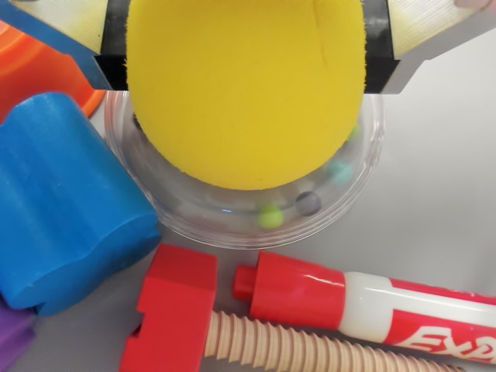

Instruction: Pick an object from the bin

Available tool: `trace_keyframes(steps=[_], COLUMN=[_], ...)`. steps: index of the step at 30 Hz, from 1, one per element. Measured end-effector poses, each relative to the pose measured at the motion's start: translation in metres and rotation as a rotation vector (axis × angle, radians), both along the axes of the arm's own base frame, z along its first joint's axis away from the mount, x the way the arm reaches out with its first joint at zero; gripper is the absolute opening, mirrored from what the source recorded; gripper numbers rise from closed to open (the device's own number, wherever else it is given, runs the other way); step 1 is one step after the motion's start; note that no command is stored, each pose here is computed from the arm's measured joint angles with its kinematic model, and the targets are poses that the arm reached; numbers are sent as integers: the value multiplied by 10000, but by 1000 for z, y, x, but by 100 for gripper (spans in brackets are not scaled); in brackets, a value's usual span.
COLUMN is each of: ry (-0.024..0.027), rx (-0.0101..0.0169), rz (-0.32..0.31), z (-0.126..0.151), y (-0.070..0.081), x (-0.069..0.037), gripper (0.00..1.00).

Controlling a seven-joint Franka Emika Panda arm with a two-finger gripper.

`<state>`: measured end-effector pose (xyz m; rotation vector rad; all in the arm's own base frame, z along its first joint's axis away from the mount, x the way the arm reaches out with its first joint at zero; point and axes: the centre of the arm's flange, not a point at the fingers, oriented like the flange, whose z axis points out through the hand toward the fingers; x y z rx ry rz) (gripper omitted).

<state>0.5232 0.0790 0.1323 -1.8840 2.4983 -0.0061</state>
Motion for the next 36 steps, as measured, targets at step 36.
trace_keyframes(steps=[36], ry=[-29], rx=[-4], rz=[2], z=[72], y=[0], x=[0], gripper=[0])
